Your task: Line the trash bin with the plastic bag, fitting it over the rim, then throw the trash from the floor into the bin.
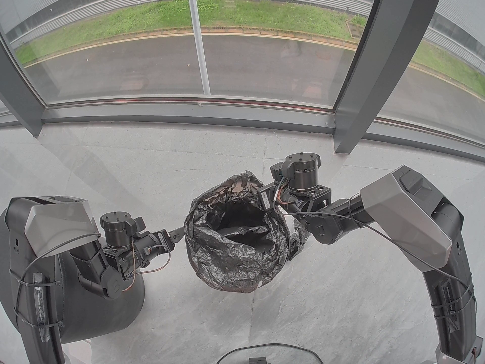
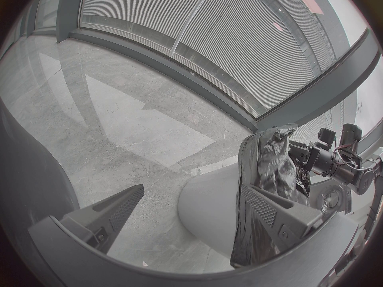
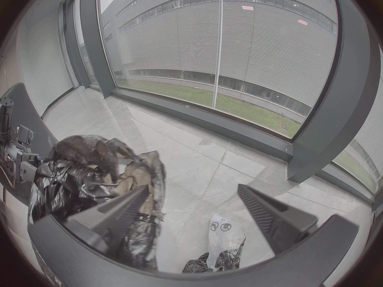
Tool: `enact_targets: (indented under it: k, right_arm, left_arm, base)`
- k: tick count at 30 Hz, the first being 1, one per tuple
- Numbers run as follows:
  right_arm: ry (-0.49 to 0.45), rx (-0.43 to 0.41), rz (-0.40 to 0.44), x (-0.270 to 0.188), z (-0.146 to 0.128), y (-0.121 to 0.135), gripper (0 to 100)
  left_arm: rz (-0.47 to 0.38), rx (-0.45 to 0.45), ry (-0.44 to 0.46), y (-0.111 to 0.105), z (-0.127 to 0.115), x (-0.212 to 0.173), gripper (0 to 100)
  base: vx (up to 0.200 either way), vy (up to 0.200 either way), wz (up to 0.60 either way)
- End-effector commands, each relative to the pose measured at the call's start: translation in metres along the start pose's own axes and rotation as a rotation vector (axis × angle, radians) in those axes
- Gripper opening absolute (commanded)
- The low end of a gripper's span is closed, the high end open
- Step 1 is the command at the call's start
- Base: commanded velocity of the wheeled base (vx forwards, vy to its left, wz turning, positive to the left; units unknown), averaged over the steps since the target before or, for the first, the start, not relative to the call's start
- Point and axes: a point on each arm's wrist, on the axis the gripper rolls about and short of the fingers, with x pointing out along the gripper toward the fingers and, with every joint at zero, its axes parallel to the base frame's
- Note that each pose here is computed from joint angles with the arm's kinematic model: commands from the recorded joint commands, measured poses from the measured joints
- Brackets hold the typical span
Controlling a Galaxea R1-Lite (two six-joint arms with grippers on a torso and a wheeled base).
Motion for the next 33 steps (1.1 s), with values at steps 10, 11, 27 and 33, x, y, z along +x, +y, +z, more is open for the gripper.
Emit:
enact_targets:
  k: [10, 11, 27, 33]
  right_arm:
    - [-0.059, 0.015, -0.006, -0.013, 0.021, 0.005, 100]
    - [-0.059, 0.015, -0.006, -0.013, 0.021, 0.005, 100]
    - [-0.057, 0.019, 0.059, -0.020, 0.031, 0.036, 100]
    - [-0.018, 0.023, 0.016, 0.016, 0.000, 0.024, 100]
  left_arm:
    - [-0.004, 0.002, -0.014, -0.001, 0.004, -0.001, 100]
    - [-0.004, 0.002, -0.014, -0.001, 0.004, -0.001, 100]
    - [-0.006, 0.003, -0.025, -0.002, 0.007, 0.000, 100]
    - [-0.008, 0.003, -0.024, -0.003, 0.007, 0.000, 100]
  base:
    - [0.000, 0.000, 0.00]
    - [0.000, 0.000, 0.00]
    - [0.000, 0.000, 0.00]
    - [0.000, 0.000, 0.00]
